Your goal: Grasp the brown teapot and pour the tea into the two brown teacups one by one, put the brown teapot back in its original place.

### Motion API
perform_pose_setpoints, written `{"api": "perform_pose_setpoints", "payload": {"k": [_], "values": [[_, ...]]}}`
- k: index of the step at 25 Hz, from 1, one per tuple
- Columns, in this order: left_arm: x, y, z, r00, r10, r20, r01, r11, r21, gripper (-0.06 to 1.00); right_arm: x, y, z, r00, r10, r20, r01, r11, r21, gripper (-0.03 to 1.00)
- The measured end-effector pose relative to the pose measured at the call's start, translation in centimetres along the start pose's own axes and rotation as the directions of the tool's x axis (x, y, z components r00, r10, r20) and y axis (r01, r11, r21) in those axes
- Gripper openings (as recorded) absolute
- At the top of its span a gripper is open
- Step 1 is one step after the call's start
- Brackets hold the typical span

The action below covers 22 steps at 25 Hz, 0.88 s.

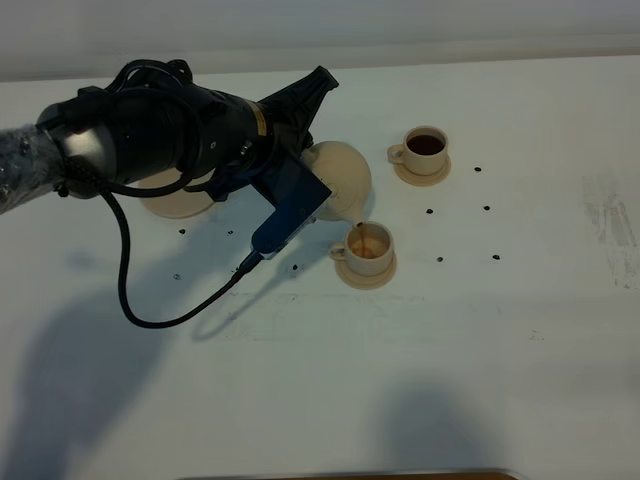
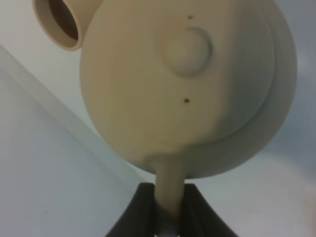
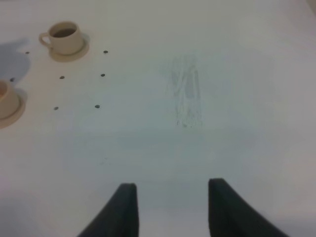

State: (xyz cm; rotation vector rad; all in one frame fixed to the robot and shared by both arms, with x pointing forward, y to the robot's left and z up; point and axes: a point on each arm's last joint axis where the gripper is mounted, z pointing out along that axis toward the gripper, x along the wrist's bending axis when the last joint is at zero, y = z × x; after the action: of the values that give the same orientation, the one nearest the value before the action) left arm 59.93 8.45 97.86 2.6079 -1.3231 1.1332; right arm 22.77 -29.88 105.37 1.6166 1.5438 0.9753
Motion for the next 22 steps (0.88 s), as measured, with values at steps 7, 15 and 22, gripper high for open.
{"api": "perform_pose_setpoints", "payload": {"k": [7,15,22], "values": [[0.66,0.66,-0.05,0.998,0.038,-0.041,-0.038,0.999,0.004,0.08,0.0,0.0,0.0,1.0,0.0,0.0,0.0,1.0,0.0,0.35],[0.25,0.94,0.62,0.994,0.099,-0.038,-0.099,0.995,0.014,0.08,0.0,0.0,0.0,1.0,0.0,0.0,0.0,1.0,0.0,0.35],[0.31,0.88,0.62,0.987,0.155,-0.042,-0.154,0.988,0.023,0.08,0.0,0.0,0.0,1.0,0.0,0.0,0.0,1.0,0.0,0.35]]}}
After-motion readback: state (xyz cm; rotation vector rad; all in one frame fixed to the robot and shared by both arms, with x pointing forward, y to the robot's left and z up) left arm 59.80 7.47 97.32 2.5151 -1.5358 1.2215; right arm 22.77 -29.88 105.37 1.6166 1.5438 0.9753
